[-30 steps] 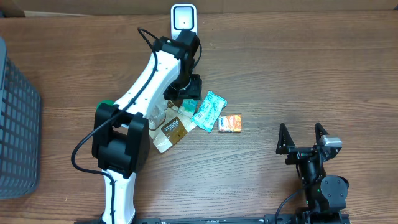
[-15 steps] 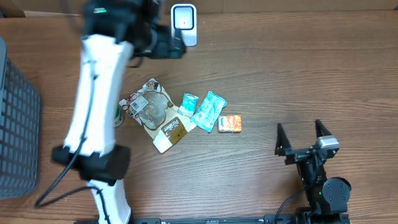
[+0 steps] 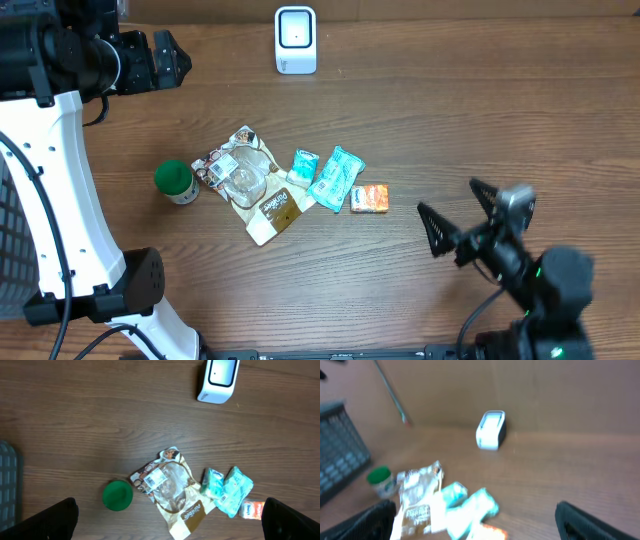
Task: Scan the item barcode
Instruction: 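Raise the left arm aside and swing the right gripper over the items, then lower the right gripper onto the orange Kleenex pack and grasp it, then lift the orange pack and hold it over the white scanner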
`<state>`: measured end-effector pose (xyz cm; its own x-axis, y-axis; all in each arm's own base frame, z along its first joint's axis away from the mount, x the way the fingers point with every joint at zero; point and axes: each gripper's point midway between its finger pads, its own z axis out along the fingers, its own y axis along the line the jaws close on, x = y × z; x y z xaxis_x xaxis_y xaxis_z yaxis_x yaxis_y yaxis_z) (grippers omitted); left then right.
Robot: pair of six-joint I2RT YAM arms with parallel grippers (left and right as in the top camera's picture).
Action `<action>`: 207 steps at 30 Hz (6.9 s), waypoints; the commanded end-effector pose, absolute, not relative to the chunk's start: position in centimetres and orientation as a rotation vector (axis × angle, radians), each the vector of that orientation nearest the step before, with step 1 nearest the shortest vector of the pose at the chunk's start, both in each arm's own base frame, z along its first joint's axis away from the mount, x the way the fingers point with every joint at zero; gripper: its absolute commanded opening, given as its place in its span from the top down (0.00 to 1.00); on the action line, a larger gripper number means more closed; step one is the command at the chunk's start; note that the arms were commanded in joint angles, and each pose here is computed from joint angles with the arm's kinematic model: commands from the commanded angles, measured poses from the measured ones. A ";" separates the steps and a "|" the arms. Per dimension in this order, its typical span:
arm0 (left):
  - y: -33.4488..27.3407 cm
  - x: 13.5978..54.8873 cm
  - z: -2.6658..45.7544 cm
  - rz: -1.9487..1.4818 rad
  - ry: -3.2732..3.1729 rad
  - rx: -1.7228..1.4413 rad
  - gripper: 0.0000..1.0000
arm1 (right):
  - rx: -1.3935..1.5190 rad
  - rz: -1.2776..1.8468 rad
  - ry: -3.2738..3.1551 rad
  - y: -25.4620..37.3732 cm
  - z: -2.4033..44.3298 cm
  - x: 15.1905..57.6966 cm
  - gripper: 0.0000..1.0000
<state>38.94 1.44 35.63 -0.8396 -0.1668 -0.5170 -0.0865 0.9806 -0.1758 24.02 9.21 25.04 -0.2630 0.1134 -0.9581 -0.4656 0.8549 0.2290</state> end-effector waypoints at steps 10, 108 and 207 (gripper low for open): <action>1.9 39.0 35.7 -0.160 2.567 -0.151 0.00 | -0.430 0.611 2.281 10.6 29.2 31.9 0.00; 1.9 39.0 35.7 -0.160 2.567 -0.151 0.00 | -0.540 0.509 3.037 10.3 1.0 36.4 0.61; 1.9 39.0 35.7 -0.160 2.567 -0.151 0.00 | -0.830 -0.640 1.661 30.6 16.0 65.0 0.96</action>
<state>38.93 1.70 35.53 -0.8412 -0.1573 -0.5173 -0.0870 0.9837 -0.1576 64.88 30.65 14.39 -0.1506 -0.8027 -0.5770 -0.2109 0.5963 -0.7746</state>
